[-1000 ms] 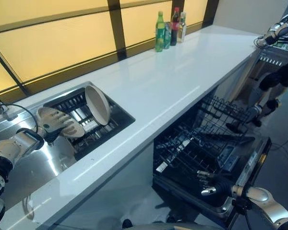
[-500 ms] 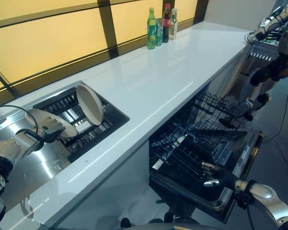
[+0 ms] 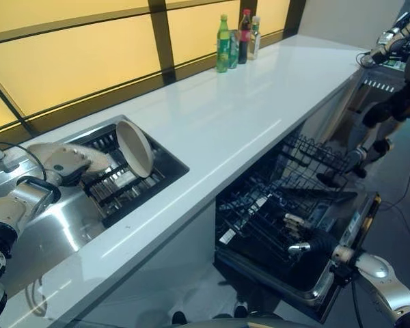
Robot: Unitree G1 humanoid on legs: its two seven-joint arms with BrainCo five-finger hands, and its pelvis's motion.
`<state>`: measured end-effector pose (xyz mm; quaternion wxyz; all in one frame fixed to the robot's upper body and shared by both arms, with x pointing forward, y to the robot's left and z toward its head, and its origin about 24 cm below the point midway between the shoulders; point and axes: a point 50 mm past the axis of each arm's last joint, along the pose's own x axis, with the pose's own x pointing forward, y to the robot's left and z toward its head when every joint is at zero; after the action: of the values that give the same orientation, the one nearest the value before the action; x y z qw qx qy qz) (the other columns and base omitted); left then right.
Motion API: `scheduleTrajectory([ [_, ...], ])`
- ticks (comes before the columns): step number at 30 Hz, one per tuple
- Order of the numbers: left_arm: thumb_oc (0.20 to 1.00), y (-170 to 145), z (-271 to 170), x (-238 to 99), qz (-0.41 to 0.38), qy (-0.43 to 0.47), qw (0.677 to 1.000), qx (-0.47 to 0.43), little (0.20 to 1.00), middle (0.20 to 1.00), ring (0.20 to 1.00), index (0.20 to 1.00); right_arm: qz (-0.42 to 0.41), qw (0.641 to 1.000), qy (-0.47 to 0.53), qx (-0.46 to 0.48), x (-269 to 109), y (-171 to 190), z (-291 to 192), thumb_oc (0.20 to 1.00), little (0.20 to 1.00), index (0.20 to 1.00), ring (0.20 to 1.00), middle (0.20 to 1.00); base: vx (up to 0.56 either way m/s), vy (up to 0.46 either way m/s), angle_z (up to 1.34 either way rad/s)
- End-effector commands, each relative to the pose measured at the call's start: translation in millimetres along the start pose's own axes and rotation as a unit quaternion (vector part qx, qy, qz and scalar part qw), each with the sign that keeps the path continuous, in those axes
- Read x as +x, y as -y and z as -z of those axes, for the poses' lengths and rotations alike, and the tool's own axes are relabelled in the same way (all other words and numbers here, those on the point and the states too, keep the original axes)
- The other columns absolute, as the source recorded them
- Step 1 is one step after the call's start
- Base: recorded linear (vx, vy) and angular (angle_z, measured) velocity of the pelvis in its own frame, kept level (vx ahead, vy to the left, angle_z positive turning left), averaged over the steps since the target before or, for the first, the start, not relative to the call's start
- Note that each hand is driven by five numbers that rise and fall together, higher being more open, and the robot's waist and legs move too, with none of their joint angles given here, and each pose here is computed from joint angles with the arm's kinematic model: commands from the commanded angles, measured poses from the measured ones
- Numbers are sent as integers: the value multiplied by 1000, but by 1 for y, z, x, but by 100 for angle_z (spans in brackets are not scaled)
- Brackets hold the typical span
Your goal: Pick up plates and place into dishwasher.
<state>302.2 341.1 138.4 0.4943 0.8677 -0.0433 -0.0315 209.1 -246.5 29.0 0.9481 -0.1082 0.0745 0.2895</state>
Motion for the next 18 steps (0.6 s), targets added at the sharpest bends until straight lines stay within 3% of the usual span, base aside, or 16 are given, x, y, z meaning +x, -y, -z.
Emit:
scheduleTrajectory([
  [1, 200, -51, 40, -4, -121, -96, 988, 5, 200, 200, 200, 200, 65, 974, 203, -78, 14, 17, -75, 1000, 1000, 1000, 1000, 1000, -8, -37, 7],
  [9, 200, -118, 28, -27, -306, -57, 948, -67, 200, 200, 200, 200, 127, 912, 327, -211, -4, 24, -144, 1000, 1000, 1000, 1000, 1000, -6, -30, 5],
  [13, 200, -143, -10, -31, -374, 54, 907, -188, 200, 200, 200, 200, 137, 877, 357, -289, -3, 23, -174, 1000, 1000, 1000, 1000, 1000, -21, -24, 3],
  [18, 200, -169, -55, -27, -368, 203, 854, -307, 200, 200, 200, 200, 167, 838, 372, -363, 18, 23, -206, 1000, 1000, 1000, 1000, 1000, -18, -40, 11],
])
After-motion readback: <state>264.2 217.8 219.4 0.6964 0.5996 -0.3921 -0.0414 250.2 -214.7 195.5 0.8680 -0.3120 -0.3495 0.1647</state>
